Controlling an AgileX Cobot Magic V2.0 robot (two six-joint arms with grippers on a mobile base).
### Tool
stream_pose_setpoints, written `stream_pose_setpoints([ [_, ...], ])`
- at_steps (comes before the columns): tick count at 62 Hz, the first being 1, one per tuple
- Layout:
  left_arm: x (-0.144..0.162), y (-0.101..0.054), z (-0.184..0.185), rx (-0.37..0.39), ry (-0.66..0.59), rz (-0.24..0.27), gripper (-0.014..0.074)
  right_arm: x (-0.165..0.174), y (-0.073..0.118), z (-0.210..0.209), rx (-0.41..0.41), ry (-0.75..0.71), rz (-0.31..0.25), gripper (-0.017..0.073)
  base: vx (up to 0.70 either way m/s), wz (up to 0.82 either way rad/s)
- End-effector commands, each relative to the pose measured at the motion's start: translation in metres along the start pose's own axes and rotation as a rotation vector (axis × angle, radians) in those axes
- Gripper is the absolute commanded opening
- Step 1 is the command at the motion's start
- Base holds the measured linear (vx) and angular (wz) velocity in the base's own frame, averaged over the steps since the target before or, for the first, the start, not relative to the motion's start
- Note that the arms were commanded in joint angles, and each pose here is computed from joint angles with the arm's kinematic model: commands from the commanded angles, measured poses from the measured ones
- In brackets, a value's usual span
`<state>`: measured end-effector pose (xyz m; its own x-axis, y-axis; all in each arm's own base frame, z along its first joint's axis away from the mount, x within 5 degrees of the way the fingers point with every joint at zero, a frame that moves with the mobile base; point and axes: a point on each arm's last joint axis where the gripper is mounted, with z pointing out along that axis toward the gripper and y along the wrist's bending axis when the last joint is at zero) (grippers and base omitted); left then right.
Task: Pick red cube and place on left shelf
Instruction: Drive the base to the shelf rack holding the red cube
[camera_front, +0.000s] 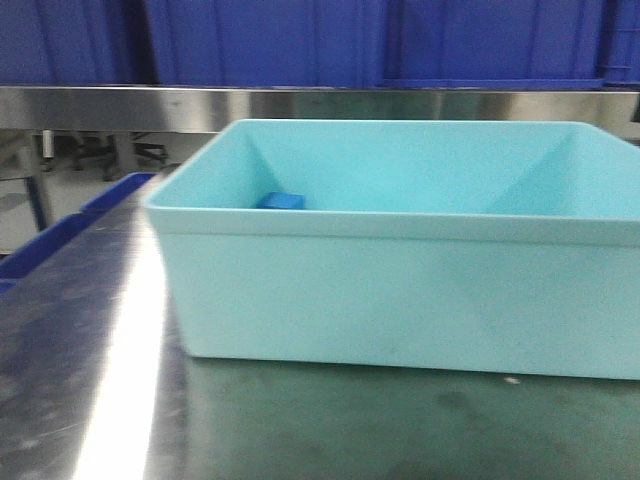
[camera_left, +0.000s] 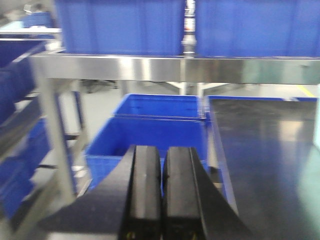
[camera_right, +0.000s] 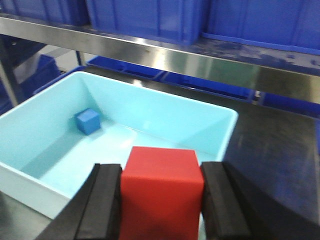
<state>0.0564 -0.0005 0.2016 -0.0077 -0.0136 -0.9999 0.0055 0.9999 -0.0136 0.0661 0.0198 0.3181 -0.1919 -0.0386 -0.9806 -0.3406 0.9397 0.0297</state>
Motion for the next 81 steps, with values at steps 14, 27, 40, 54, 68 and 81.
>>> stream_pose_setpoints([
  [14, 0.0003, 0.0004, -0.0002, -0.003, -0.067, -0.013, 0.0090, -0.0149, 0.0020, -0.0024, -0.020, -0.090, -0.031, 0.0073, -0.07, 0.46],
  [27, 0.0003, 0.0004, -0.0002, -0.003, -0.067, -0.013, 0.0090, -0.0149, 0.0020, -0.0024, -0.020, -0.090, -0.031, 0.0073, -0.10, 0.62],
  [40, 0.0003, 0.0004, -0.0002, -0.003, -0.067, -0.013, 0.0090, -0.0149, 0.0020, -0.0024, -0.020, -0.090, -0.031, 0.0073, -0.09, 0.56],
  [54, 0.0003, 0.0004, -0.0002, -0.003, -0.067, -0.013, 0.0090, -0.0149, 0.0020, -0.0024, -0.020, -0.090, -0.031, 0.0073, -0.11, 0.53],
  [68, 0.0003, 0.0004, -0.0002, -0.003, -0.067, -0.013, 0.0090, -0.0149, 0.0020, -0.0024, -0.020, -0.090, -0.031, 0.0073, -0.09, 0.54],
  [81, 0.0003, 0.0004, -0.0002, -0.003, -0.067, -0.013, 0.0090, -0.0149, 0.0020, -0.0024, -0.020, -0.090, -0.031, 0.0073, -0.10, 0.54],
])
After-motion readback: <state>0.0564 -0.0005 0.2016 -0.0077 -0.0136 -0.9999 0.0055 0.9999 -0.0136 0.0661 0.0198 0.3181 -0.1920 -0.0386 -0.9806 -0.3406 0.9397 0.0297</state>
